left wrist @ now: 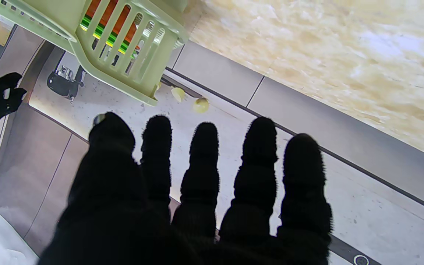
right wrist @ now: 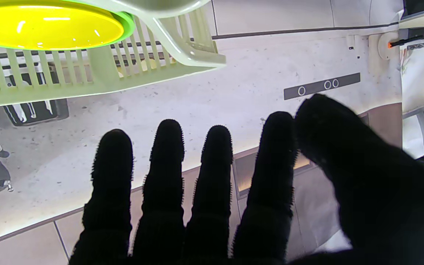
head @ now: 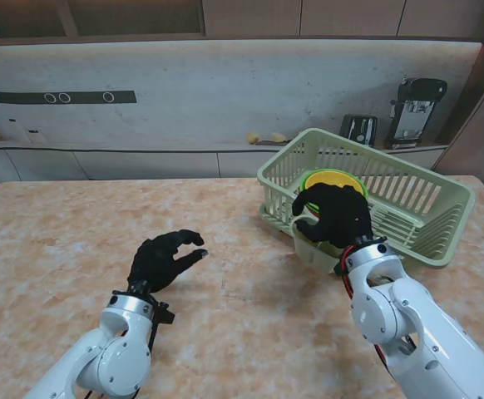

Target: Stack bowls and put them on the dishrack

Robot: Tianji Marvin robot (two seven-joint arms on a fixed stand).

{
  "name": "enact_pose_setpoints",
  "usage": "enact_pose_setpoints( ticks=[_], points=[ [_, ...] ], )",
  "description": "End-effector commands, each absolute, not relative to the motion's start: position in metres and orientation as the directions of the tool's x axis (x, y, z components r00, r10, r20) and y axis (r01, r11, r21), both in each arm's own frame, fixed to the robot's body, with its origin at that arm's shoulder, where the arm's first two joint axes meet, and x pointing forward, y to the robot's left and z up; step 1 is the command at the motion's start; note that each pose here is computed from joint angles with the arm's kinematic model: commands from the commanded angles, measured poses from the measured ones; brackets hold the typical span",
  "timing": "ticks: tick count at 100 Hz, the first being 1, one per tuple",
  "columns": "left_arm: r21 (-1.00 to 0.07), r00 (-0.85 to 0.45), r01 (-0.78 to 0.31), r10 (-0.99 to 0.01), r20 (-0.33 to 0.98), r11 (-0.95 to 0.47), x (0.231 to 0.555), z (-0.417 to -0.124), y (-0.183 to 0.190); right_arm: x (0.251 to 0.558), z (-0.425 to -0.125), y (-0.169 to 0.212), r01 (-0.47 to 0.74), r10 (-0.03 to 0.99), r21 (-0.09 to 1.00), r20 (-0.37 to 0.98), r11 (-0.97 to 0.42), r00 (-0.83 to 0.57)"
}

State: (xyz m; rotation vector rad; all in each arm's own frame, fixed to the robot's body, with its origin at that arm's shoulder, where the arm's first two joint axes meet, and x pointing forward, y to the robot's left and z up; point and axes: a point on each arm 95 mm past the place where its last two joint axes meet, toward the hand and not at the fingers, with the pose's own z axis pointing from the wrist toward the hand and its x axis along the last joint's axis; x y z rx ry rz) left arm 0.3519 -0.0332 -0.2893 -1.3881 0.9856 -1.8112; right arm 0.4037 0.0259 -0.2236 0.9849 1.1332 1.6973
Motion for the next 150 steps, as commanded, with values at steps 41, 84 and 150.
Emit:
enact_pose_setpoints(
  ticks=[41, 84, 150],
  points=[
    [-0.855, -0.253, 0.041, -0.834, 0.491, -0.516, 0.347, -0.29, -0.038, 0.368, -0.257, 0.051, -0.195, 0.885, 0.918, 0.251, -0.346, -0.392],
    [-0.854, -0.26, 0.039, -0.831, 0.492, -0.519, 0.345, -0.29, -0.04, 0.349, -0.275, 0.053, -0.152, 0.861, 0.905, 0.309, -0.396, -0.404],
    [-0.851, -0.262, 0.029, -0.825, 0.501, -0.525, 0.344, -0.288, -0.042, 0.346, -0.281, 0.053, -0.122, 0.859, 0.911, 0.317, -0.394, -0.402]
  ],
)
